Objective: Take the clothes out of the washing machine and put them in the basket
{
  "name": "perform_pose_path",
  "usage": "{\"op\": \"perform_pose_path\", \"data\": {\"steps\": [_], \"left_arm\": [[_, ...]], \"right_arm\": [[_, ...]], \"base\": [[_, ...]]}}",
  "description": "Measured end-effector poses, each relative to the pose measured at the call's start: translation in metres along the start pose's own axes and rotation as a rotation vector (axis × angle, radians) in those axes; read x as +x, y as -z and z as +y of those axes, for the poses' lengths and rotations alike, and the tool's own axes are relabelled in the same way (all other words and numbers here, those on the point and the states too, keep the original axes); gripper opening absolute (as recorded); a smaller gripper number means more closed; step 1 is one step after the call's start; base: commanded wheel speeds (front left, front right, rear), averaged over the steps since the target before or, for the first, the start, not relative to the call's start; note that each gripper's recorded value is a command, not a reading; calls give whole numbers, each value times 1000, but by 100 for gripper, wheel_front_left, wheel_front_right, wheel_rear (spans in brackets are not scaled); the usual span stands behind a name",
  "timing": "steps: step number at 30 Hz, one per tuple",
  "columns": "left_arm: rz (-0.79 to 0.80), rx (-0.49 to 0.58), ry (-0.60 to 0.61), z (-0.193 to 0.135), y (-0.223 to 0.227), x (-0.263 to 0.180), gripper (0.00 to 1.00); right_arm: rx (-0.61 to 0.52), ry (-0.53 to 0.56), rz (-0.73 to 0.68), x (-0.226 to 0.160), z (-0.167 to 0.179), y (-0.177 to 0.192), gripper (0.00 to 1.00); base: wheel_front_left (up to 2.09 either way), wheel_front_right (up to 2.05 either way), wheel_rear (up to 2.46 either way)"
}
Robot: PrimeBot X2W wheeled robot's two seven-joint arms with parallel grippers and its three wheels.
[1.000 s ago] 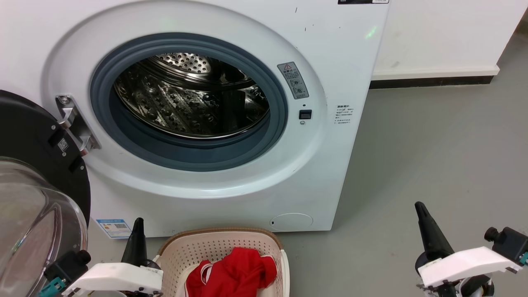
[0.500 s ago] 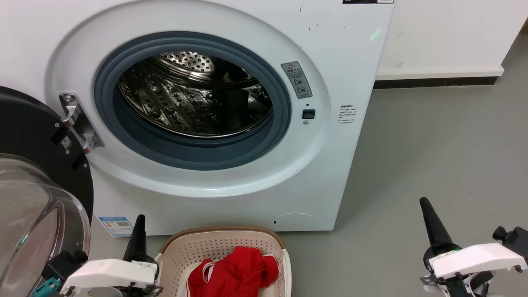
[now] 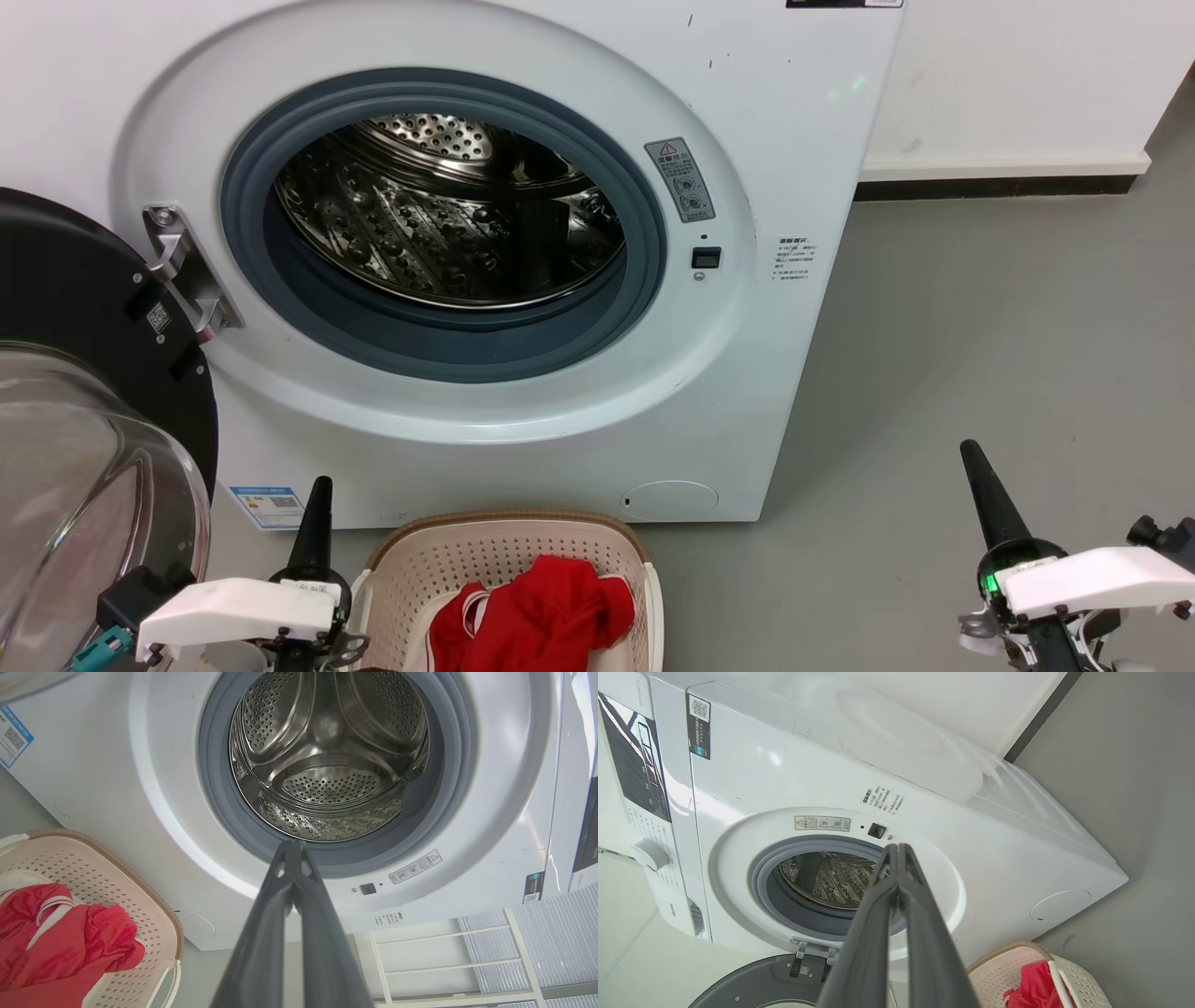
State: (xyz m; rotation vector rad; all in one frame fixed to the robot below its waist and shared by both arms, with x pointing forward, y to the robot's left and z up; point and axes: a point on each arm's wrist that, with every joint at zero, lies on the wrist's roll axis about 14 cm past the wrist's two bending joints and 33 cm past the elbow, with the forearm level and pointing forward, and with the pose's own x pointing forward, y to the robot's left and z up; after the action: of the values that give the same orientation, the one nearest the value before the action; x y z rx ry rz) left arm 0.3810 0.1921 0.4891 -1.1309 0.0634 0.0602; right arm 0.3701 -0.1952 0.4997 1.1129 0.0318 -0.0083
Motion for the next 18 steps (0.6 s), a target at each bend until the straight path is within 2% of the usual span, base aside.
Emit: {"op": "perform_pose_path", "data": {"steps": [18], "left_arm": [[5, -174, 21, -3, -4, 2, 0]], "right_arm": [[177, 2, -5, 5, -1, -3, 0]], "base": [[0, 0, 0]]}}
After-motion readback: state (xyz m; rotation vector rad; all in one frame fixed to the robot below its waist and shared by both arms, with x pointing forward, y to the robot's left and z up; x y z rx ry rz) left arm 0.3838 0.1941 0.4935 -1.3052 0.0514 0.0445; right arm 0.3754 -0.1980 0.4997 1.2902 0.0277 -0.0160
